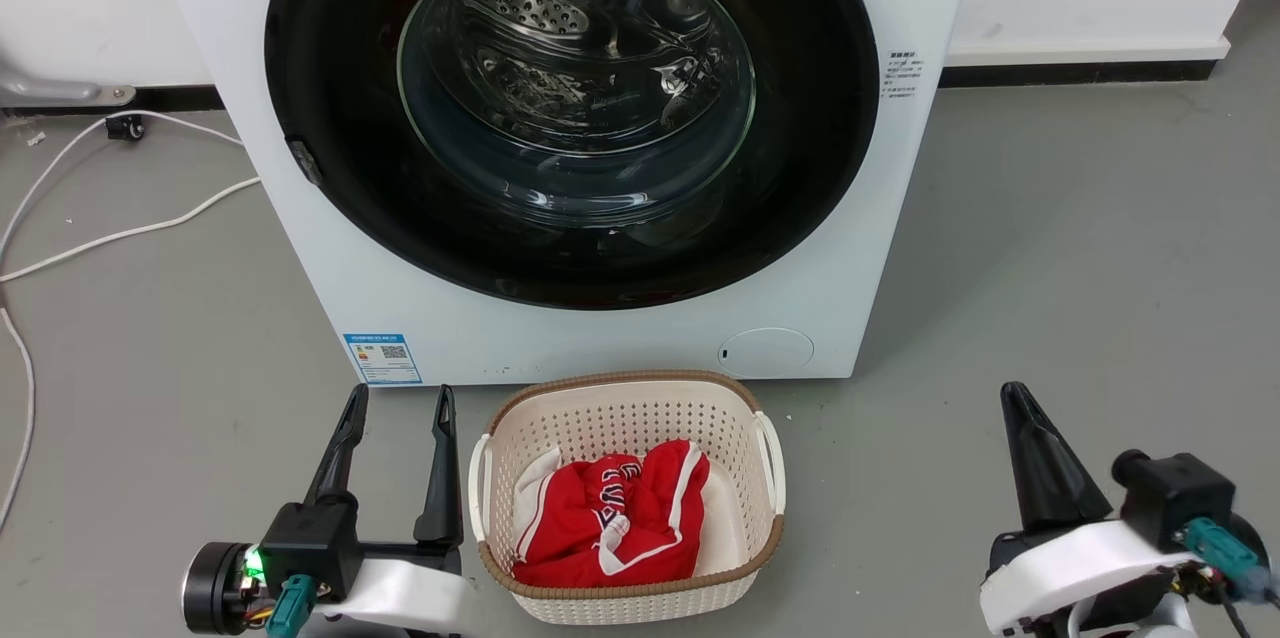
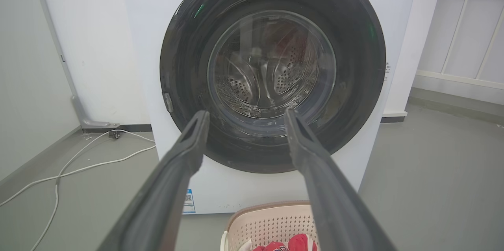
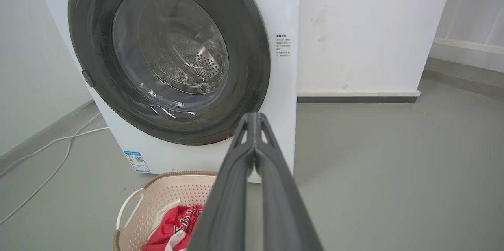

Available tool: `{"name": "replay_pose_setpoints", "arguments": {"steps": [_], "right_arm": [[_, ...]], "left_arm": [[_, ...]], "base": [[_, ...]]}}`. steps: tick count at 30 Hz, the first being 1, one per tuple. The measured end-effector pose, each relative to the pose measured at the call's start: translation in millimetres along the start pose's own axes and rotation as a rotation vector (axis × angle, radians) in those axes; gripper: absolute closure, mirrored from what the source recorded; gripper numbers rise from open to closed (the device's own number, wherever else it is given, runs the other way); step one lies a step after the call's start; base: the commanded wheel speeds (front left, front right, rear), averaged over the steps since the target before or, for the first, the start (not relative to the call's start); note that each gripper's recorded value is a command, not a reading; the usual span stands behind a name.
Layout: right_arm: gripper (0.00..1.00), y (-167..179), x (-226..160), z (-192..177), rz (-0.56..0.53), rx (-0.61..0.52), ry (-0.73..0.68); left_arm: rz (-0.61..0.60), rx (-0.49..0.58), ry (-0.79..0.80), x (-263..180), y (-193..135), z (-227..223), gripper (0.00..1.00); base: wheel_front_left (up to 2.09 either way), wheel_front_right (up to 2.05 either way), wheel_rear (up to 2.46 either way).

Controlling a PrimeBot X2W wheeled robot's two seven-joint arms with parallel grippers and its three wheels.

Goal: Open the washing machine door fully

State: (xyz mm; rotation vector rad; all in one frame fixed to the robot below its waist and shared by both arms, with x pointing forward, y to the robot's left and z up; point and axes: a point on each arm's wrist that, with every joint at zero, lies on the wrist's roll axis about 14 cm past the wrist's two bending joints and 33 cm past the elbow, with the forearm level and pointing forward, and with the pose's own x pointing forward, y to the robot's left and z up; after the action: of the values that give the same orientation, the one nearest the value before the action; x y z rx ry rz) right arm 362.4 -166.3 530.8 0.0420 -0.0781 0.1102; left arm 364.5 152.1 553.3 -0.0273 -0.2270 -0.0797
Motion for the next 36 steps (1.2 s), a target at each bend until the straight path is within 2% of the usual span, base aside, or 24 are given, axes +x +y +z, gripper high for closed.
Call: {"name": "replay_pose_setpoints", "arguments": {"steps": [2, 6, 11, 16, 20, 24, 30, 36], "right_arm": [[1.0, -1.7, -0.3, -1.3, -0.011, 0.073, -0.002], [1.0, -7.1, -1.9, -10.2, -0.058, 0.405, -0.008], [1.0, -13.9, 7.6, -7.6, -0.115, 0.767, -0.078], [1.0, -28.9, 19.0, -2.4, -0.204, 1.281, -0.184], [1.0, -46.3, 31.4, 9.3, -0.236, 1.503, -0.27], [1.0, -64.1, 49.6, 24.9, -0.223, 1.59, -0.324], [1.0, -88.5, 92.8, 43.8, -0.172, 1.588, -0.303], [1.0, -99.4, 140.0, 56.1, -0.125, 1.5, -0.206]], "left_arm": [[0.0, 0.001, 0.0, 0.0, 0.1, 0.0, 0.0], [0.003, 0.001, 0.0, 0.0, 0.9, -0.1, 0.0], [0.008, -0.001, 0.004, -0.5, 2.6, -1.4, 0.0], [0.014, -0.005, 0.004, 0.9, 4.3, -1.4, 0.0], [0.022, -0.017, 0.007, 3.1, 4.7, -3.3, 0.0], [0.02, -0.022, 0.01, 8.2, 3.0, -5.3, 0.0], [0.002, -0.031, 0.003, 24.1, -1.1, -7.5, 0.0], [-0.009, -0.03, 0.009, 37.2, -2.2, -13.7, 0.0]], "base": [[0.0, 0.0, 0.0], [0.0, 0.0, 0.0], [0.0, 0.0, 0.0], [0.0, 0.0, 0.0], [0.0, 0.0, 0.0], [0.0, 0.0, 0.0], [0.0, 0.0, 0.0], [0.0, 0.0, 0.0]]}}
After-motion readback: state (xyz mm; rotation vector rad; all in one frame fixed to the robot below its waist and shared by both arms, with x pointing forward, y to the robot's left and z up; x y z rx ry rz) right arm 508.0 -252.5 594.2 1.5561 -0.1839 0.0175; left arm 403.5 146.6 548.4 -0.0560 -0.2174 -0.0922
